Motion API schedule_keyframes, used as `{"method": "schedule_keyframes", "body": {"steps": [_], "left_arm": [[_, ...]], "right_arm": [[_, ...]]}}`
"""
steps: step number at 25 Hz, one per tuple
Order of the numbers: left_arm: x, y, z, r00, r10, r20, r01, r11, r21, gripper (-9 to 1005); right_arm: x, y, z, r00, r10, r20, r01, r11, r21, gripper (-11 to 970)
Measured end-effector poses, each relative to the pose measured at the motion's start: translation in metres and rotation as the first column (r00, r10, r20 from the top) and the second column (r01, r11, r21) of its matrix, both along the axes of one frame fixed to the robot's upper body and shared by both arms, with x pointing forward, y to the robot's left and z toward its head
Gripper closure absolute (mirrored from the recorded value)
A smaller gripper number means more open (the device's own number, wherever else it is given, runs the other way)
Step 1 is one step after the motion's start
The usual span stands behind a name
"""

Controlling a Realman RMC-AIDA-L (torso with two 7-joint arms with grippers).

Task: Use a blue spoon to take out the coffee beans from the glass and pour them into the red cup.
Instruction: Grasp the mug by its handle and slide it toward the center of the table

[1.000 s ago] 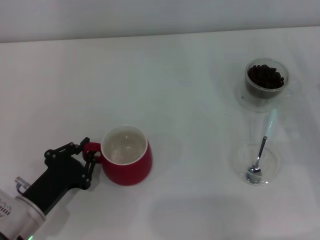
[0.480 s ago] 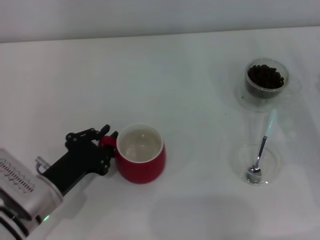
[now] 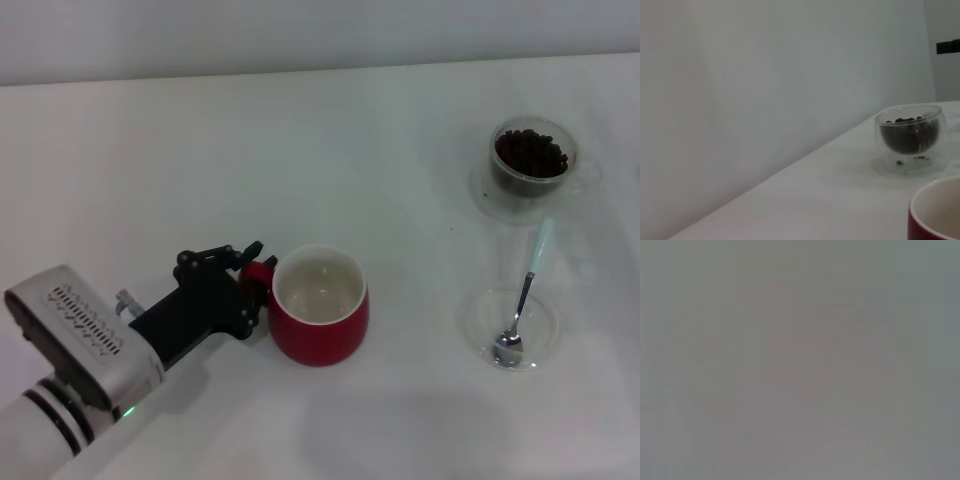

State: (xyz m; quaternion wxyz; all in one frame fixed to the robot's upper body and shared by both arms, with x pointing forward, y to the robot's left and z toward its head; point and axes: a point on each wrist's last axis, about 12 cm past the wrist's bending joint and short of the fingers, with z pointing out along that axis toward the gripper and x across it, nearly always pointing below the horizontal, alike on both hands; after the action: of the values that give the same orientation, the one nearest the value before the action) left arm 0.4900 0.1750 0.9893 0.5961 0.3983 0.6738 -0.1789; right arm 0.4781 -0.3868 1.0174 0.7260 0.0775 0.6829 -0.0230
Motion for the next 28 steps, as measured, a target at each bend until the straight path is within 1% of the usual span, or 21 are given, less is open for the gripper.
{"method": "schedule_keyframes", "body": {"steps": [11, 21, 28], "left_arm": [[0.011, -0.024, 0.011, 0.997, -0.078, 0.019, 0.078, 0.997, -0.001, 811], [0.024, -0.036, 0.019, 0.993, -0.109, 0.034, 0.108, 0.994, 0.017, 811], [0.031, -0.046, 0.020, 0.993, -0.120, 0.012, 0.119, 0.991, 0.056, 812]], "right_arm": [[0.000, -0.001, 0.002, 1.000, 0.001, 0.014, -0.001, 1.000, -0.003, 87], [-0.001, 0.000, 0.004, 0.999, 0.005, 0.035, -0.004, 1.000, -0.005, 87], [-0.001, 0.001, 0.004, 0.999, 0.004, 0.035, -0.004, 1.000, -0.003, 88]]}}
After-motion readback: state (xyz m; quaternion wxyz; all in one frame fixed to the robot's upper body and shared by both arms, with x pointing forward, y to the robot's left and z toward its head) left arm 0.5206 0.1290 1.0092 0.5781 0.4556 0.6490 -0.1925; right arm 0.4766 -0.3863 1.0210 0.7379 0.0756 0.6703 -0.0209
